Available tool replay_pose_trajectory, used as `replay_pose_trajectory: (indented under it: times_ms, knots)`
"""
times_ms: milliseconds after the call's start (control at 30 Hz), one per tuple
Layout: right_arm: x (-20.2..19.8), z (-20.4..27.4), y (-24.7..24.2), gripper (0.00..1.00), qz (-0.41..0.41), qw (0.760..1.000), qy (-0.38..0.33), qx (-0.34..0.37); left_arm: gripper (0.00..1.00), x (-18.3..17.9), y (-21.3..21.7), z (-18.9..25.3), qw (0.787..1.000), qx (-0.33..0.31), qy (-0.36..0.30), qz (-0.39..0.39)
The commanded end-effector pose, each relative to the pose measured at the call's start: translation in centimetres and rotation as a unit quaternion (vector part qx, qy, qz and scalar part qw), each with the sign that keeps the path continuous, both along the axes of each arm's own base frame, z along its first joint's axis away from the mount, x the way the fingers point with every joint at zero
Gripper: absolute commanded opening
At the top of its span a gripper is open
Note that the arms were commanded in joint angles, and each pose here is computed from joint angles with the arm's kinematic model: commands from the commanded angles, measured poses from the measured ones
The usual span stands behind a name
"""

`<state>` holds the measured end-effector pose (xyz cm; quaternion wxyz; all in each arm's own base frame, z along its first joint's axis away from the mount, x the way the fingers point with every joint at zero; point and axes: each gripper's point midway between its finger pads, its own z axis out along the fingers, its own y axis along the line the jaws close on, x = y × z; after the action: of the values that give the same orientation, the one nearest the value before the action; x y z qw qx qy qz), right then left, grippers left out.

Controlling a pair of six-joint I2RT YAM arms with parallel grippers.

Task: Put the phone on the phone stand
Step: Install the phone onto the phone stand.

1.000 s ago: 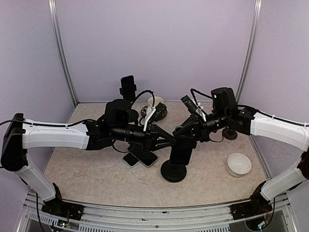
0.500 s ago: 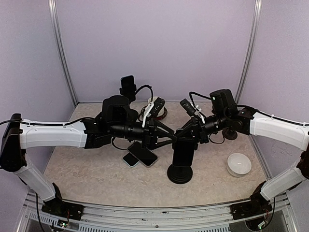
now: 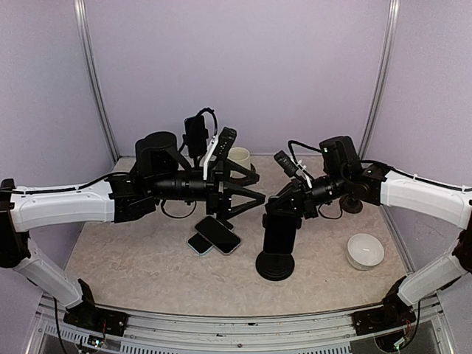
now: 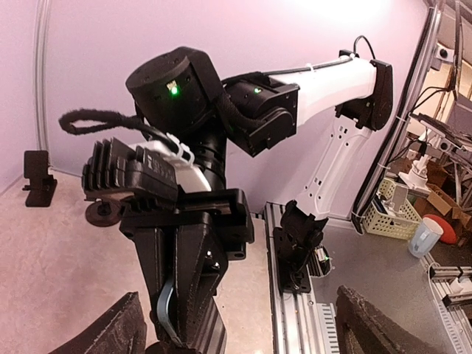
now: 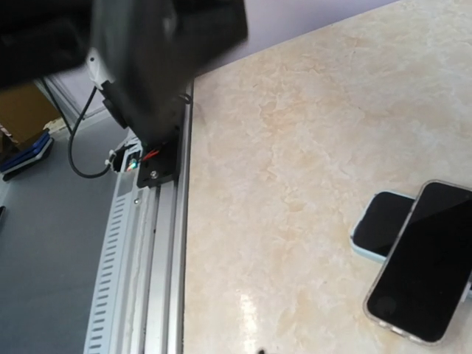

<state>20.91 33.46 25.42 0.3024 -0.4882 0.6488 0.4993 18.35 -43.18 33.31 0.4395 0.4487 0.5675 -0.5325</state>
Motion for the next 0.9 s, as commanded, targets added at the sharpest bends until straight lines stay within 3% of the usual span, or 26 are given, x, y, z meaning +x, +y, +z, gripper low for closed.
replay_pose_trajectory:
  times_ms: [0,267,867]
  knots:
    - [0.9,0.9,0.5,0.00,-0.010,1.000,-0.023,0.007,0.88,0.5,1.1,1.0,1.000,-0.014,-0.015,0.020]
    - [0.5,1.1,0.6,0.29,-0.006,1.000,-0.030,0.006,0.91,0.6,1.1,0.4,1.000,-0.011,-0.006,0.022]
    - [-0.7,4.0,-0.2,0.70,-0.009,0.997,-0.071,0.044,0.91,0.7,0.9,0.0,1.000,-0.009,0.000,0.018]
